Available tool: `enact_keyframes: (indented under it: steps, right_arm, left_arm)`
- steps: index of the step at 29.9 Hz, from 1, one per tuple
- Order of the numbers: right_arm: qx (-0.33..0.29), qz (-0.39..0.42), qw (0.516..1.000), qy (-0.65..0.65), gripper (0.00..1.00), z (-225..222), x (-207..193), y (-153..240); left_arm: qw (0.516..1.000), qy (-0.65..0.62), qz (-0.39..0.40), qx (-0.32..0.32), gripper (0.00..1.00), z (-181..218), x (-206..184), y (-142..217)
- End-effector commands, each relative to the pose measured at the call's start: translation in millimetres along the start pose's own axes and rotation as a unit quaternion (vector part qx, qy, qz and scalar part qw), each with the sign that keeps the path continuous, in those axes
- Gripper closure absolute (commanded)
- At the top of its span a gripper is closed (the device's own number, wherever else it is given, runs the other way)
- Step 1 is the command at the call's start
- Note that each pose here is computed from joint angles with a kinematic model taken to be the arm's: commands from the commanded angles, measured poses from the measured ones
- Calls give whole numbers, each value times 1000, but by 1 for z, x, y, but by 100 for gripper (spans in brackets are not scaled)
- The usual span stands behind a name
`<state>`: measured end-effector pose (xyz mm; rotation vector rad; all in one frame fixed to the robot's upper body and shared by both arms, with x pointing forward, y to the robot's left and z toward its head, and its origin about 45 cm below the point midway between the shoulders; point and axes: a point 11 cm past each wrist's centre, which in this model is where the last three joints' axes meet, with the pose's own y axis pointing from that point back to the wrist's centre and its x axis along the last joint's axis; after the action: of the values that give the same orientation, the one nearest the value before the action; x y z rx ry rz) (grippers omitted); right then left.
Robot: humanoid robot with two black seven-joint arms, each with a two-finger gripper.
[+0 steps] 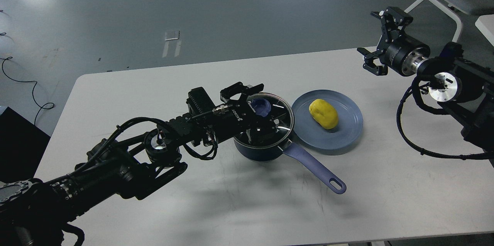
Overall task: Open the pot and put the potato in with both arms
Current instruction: 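Move the left gripper down onto the blue knob of the glass lid, then close the left gripper on the lid knob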
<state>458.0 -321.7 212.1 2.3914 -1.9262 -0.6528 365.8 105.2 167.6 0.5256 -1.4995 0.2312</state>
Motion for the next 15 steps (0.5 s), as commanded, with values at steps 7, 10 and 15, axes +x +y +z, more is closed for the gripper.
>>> enact_keyframes:
  steps: [7,10,15]
  right_arm:
    - [0,-1,1000,0,0,0,-1,0]
    - [-1,0,1000,0,0,1,1,1]
    - [-3,1,1000,-1,0,3,2,1]
  left_arm:
    - [1000,13,-8,4,1,3,-13,2]
    - [1000,13,-10,5,1,3,-15,3]
    - [1000,17,-11,4,1,4,-16,1]
